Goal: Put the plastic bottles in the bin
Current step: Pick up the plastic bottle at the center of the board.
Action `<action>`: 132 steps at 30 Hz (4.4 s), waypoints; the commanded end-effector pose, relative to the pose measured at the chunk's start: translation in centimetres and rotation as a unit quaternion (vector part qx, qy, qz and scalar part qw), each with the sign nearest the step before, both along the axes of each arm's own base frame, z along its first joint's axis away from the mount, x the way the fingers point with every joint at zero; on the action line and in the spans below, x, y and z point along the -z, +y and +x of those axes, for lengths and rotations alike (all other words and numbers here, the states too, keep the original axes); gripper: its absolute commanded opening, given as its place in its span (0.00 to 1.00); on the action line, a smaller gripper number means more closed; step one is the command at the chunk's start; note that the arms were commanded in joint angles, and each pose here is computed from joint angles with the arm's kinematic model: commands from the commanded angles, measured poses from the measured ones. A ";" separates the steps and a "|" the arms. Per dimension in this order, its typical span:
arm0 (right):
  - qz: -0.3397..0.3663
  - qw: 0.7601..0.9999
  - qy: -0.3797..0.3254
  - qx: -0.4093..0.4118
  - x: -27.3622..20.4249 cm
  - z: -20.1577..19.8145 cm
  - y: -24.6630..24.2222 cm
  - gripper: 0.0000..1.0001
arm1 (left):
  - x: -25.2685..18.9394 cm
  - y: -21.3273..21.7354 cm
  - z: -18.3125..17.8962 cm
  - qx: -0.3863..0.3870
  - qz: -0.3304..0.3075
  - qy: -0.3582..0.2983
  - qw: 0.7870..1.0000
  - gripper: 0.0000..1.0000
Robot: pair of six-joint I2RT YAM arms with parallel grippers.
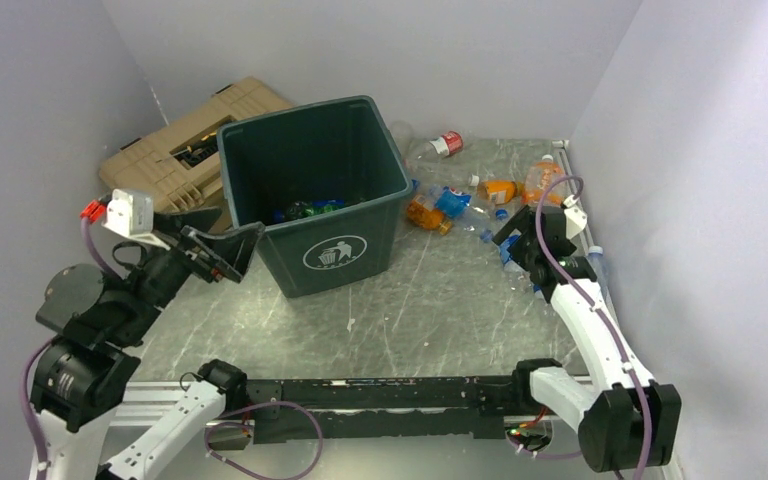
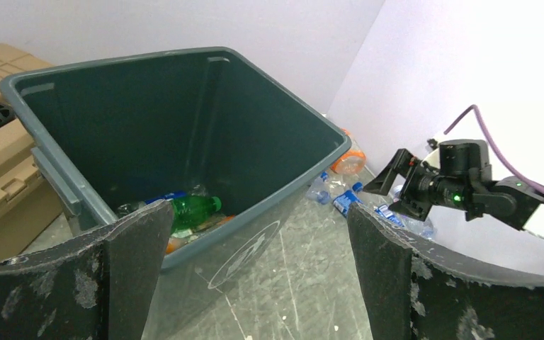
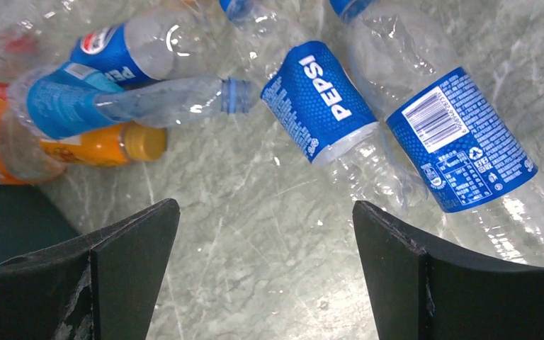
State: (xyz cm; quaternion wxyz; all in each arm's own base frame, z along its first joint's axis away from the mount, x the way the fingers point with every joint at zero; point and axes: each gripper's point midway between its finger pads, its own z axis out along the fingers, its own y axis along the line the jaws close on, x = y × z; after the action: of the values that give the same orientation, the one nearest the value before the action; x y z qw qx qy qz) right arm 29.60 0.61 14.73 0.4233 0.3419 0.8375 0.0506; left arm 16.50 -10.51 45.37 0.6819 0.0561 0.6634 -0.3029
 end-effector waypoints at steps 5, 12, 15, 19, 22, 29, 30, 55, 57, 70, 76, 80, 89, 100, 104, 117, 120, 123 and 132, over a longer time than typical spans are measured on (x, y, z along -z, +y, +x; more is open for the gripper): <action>-0.019 1.000 -0.017 -0.006 0.4 1.7 -1.4 0.98 | -1.9 1.8 -2.7 -0.013 -0.016 -0.027 0.999 0.97; 0.029 0.997 -0.053 0.057 0.9 1.2 -1.9 0.96 | -0.6 2.1 -2.8 -0.023 -0.045 0.006 0.999 0.95; 0.036 0.995 -0.064 0.070 1.3 0.7 -2.0 0.95 | -0.5 1.9 -2.8 -0.019 -0.066 0.003 0.998 0.95; -0.003 0.996 -0.040 0.081 2.5 -0.4 -3.3 0.96 | -0.6 1.3 -2.8 -0.004 -0.078 0.010 0.997 0.94; -0.029 0.995 -0.021 0.088 3.0 -0.7 -4.1 0.97 | -0.4 1.0 -2.7 0.002 -0.079 0.014 0.997 0.94; -0.040 0.996 0.011 0.074 5.6 -0.1 -4.0 0.98 | 1.2 0.6 -2.4 0.005 -0.082 0.032 0.996 0.94; -0.036 0.997 0.021 0.068 6.3 0.0 -3.7 0.98 | 1.3 0.6 -2.4 0.005 -0.081 0.033 0.996 0.94; -0.076 0.994 0.083 0.010 9.6 1.5 0.7 1.00 | 2.9 0.3 -1.5 0.001 -0.058 0.057 0.997 0.94; -0.086 0.992 0.085 0.018 9.4 1.9 0.2 1.00 | 3.0 0.4 -1.5 0.000 -0.056 0.057 0.997 0.94; -0.100 0.989 0.108 0.006 11.5 4.2 -0.7 0.92 | 3.1 1.5 -2.5 -0.017 -0.048 0.053 0.997 0.94; -0.093 0.992 0.090 -0.008 11.2 4.2 -0.2 0.74 | 2.9 1.6 -2.6 -0.018 -0.051 0.051 0.997 0.94; -0.093 0.992 0.086 -0.014 11.2 3.8 -0.2 0.60 | 3.0 1.1 -2.5 -0.006 -0.057 0.055 0.997 0.94; -0.079 0.995 0.053 -0.024 8.1 2.0 1.1 0.49 | 2.9 0.8 -2.3 -0.003 -0.063 0.058 0.996 0.94; -0.080 0.993 -0.040 -0.072 1.3 -3.0 4.3 0.43 | 2.1 0.4 -0.7 -0.011 -0.038 0.053 0.998 0.94; -0.034 0.985 -0.136 -0.098 -3.4 -4.7 5.1 0.41 | 1.7 -0.2 0.3 -0.005 -0.037 0.049 0.998 0.93; 0.112 0.740 -0.485 -0.453 -24.7 -14.8 15.7 0.40 | -1.5 -3.9 3.2 0.057 -0.035 -0.001 0.998 0.98; 0.145 0.666 -0.529 -0.505 -27.6 -17.8 17.0 0.40 | -3.3 -5.2 1.9 0.109 -0.053 -0.070 0.990 0.99; 0.171 0.614 -0.542 -0.548 -29.5 -19.5 18.2 0.40 | -5.9 -6.6 0.0 0.176 -0.084 -0.132 0.972 0.99; 0.194 0.584 -0.546 -0.569 -30.4 -18.6 19.8 0.41 | -12.7 -11.3 -1.8 0.358 -0.147 -0.151 0.910 0.99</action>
State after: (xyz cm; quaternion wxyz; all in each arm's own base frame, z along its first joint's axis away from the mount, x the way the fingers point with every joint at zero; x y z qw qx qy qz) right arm 12.90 20.30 42.28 0.5958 -0.1859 0.5046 0.5965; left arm 17.62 -20.19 53.82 0.6555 0.1784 0.5097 -0.5279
